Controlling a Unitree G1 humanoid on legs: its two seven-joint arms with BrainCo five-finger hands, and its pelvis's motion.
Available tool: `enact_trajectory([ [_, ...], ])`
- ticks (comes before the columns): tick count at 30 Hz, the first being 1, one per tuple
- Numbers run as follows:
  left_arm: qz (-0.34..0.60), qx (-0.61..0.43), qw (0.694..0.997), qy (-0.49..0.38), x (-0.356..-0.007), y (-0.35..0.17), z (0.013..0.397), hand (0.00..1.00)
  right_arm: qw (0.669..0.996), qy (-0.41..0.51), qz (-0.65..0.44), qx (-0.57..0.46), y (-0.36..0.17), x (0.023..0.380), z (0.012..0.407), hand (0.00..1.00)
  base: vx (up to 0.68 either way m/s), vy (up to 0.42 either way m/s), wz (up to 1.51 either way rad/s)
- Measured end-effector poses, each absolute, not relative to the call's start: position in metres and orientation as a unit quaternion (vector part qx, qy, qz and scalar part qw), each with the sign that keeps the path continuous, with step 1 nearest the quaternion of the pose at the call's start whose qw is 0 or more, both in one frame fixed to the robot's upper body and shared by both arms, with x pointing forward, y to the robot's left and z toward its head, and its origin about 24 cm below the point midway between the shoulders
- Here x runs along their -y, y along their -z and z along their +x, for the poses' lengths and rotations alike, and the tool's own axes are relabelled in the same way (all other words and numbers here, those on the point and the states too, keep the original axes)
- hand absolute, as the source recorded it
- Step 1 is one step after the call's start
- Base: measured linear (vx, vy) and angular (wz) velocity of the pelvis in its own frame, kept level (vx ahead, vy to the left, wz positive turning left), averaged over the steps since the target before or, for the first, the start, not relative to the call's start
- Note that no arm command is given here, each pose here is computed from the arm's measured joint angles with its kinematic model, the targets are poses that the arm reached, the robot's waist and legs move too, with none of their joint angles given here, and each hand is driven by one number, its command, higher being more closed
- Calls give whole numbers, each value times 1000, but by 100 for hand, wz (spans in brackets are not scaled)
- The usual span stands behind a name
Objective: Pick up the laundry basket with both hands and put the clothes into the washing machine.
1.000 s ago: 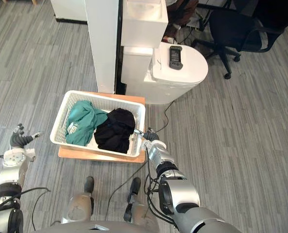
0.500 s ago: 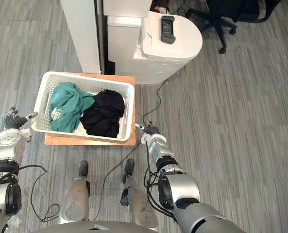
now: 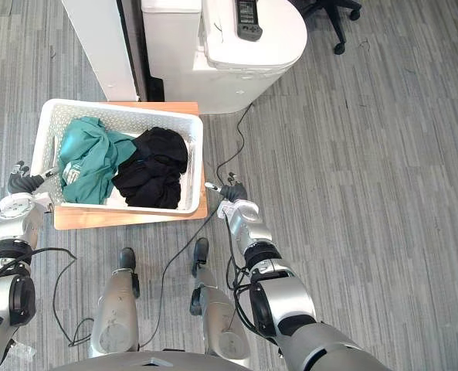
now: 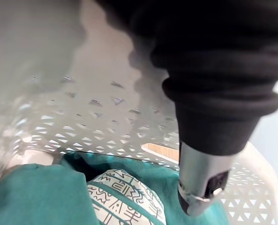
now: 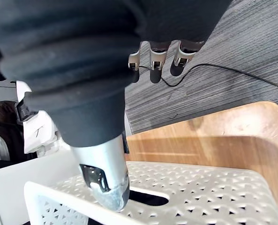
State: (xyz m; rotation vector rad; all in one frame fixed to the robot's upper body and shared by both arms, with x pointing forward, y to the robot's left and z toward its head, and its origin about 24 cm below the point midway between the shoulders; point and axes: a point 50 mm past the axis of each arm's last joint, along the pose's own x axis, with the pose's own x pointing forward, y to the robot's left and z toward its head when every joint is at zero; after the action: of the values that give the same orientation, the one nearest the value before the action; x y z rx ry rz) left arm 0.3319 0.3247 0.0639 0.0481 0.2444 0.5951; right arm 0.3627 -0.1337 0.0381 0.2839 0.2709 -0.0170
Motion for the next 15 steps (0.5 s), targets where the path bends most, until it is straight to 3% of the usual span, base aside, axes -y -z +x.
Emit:
enact_trajectory([
  [15,44,-117,947,-297,-327,-66,331,0,989,-12,106,-98,-64,118,375,0,-5,8,-1],
])
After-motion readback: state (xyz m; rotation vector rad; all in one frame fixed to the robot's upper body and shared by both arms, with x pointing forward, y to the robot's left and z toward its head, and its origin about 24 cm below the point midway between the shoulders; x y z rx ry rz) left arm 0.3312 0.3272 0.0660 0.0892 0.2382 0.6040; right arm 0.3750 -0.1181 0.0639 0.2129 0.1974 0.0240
